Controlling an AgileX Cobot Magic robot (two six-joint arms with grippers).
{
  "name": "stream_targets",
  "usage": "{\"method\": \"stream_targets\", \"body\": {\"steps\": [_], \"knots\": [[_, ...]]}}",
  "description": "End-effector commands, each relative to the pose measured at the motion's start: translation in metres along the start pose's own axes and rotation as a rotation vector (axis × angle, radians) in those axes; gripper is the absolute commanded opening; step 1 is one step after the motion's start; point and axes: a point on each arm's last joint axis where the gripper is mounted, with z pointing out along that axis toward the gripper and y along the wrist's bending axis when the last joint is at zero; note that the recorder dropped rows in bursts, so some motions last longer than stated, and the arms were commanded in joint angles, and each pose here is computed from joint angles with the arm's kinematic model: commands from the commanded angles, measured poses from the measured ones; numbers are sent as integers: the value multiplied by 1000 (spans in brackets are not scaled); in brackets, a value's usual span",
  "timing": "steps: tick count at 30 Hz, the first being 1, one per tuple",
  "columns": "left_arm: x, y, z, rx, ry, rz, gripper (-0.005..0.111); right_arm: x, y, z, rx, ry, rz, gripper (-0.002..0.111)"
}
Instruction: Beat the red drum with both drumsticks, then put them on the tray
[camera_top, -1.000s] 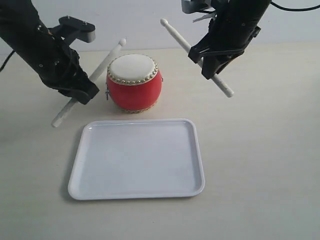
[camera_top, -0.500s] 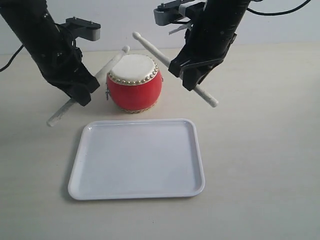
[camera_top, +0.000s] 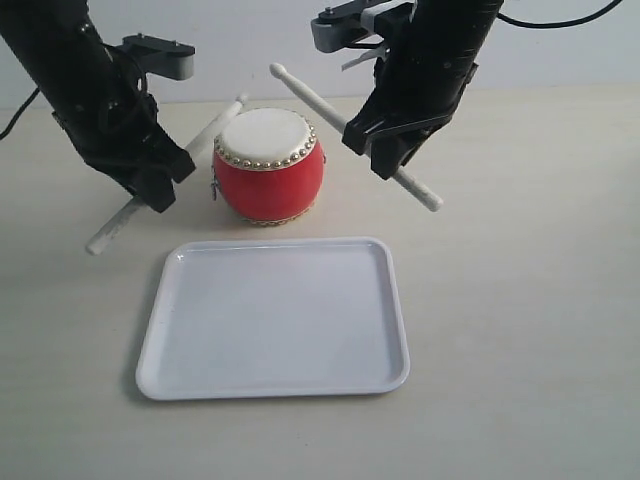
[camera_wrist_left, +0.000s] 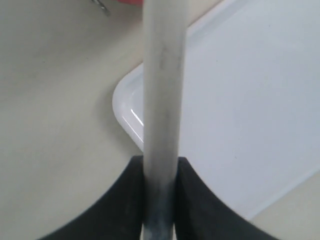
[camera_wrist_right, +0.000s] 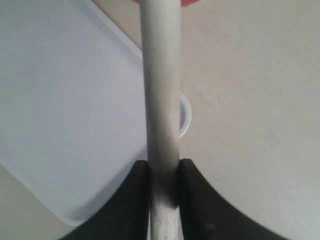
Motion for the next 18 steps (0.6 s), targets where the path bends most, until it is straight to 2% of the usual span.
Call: {"method": "stream_targets", "body": {"steps": [1,5,11,14,18], "knots": [[-3,0,-11,-27,-55,-3,0,1,1,-3,3,-6,-3,0],[-8,6,13,-17,-27,-15,0,1,1,-3,3,-6,-3,0],[-7,16,73,24,129,-35,0,2,2,-3,-15,10,1,0],[-8,15,64,24,174,-69,0,3,3,-3,-22,14,3,0],[-11,9,27,-4,92,-69,0,3,3,-2,-29,19,5,0]]}}
